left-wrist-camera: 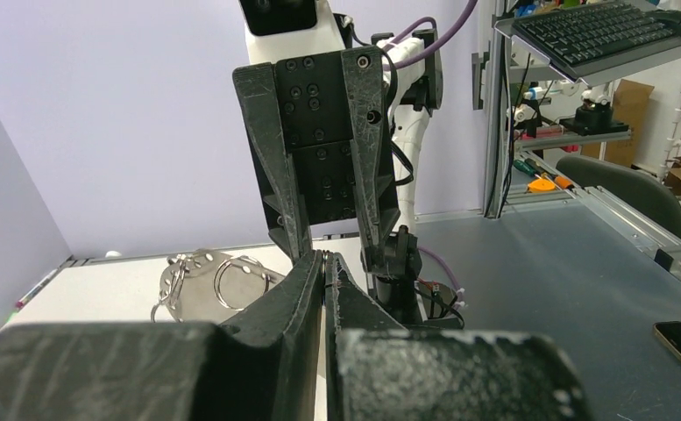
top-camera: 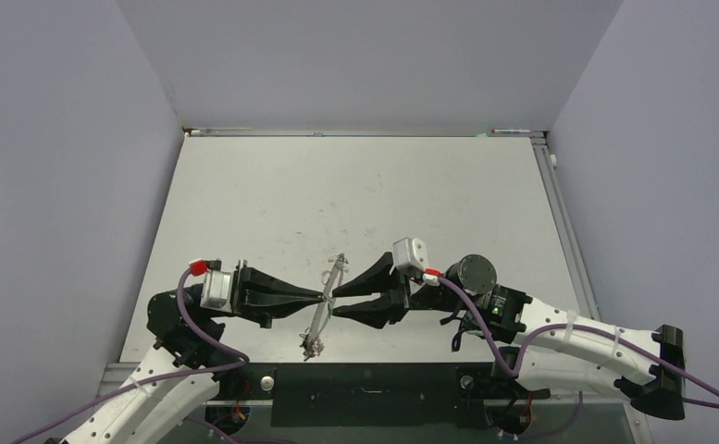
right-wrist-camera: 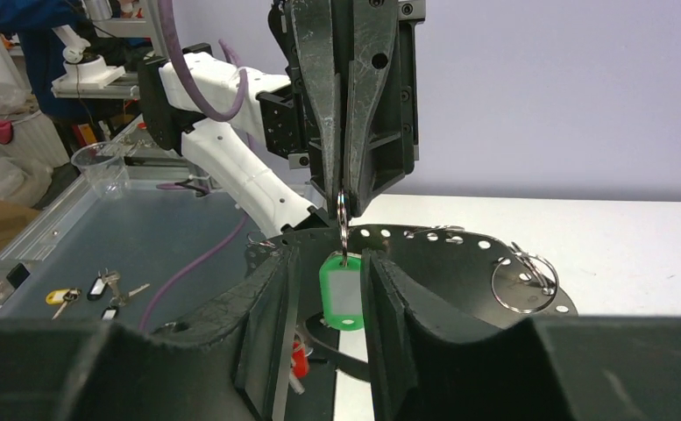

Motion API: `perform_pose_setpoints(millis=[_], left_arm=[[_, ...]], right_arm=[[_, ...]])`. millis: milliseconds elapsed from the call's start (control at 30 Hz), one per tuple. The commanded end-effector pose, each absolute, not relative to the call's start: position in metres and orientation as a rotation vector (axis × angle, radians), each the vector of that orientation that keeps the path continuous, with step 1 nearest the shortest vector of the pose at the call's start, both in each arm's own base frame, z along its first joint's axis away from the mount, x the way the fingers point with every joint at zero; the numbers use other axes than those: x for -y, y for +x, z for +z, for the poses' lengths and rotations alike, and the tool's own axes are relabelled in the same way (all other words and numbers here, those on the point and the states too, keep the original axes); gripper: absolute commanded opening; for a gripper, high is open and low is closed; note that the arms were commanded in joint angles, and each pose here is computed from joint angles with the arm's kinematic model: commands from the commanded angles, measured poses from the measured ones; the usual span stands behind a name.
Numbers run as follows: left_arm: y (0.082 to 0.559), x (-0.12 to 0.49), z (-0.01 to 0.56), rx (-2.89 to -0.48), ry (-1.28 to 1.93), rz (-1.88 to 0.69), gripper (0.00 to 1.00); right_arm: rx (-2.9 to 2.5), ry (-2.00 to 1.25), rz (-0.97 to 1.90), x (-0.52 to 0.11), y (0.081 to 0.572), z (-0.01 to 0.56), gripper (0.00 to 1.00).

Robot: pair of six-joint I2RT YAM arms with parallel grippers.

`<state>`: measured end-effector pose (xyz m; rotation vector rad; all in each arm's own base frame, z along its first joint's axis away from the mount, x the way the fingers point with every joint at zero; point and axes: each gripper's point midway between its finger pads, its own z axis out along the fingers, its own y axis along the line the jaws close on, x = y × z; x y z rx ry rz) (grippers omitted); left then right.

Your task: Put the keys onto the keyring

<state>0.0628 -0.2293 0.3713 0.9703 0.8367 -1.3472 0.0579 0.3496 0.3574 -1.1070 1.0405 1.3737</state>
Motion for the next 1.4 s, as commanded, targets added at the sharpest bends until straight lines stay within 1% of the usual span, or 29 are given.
perform_pose_setpoints(millis=[0, 233, 300, 433, 500, 633, 700, 900, 1167, 1267, 1367], left_arm=[[0.059, 0.223, 0.388, -0.758, 0.948, -1.340, 0.00], [0.063, 0.218, 0.396, -0.741, 0.876, -1.379, 0.00], [0.063, 0.214, 0.403, -0.714, 0.809, -1.419, 0.00], [0.062, 0.205, 0.413, -0.642, 0.694, -1.487, 0.00], [0.066, 0.206, 0.410, -0.639, 0.681, -1.486, 0.00], [0.066, 0.207, 0.410, -0.636, 0.689, -1.494, 0.00], [0.068, 0.208, 0.409, -0.646, 0.686, -1.485, 0.00], [0.070, 0.208, 0.407, -0.660, 0.681, -1.483, 0.00], [0.073, 0.209, 0.405, -0.671, 0.675, -1.484, 0.00], [0.073, 0.210, 0.405, -0.676, 0.678, -1.488, 0.00], [0.073, 0.210, 0.404, -0.679, 0.677, -1.489, 0.00]], right_arm=[[-0.962, -1.072, 1.389, -0.348, 0.057, 0.374, 0.32], [-0.958, -1.072, 1.370, -0.353, 0.061, 0.376, 0.29], [-0.956, -1.054, 1.360, -0.353, 0.065, 0.379, 0.33], [-0.944, -1.019, 1.344, -0.352, 0.070, 0.389, 0.46], [-0.939, -1.007, 1.343, -0.351, 0.073, 0.392, 0.48], [-0.941, -0.987, 1.337, -0.350, 0.080, 0.396, 0.49], [-0.934, -0.979, 1.344, -0.348, 0.082, 0.398, 0.48], [-0.921, -0.973, 1.378, -0.349, 0.085, 0.403, 0.39], [-0.888, -1.015, 1.421, -0.352, 0.077, 0.405, 0.37], [-0.886, -1.018, 1.425, -0.354, 0.076, 0.407, 0.33], [-0.881, -1.024, 1.430, -0.354, 0.076, 0.408, 0.31]])
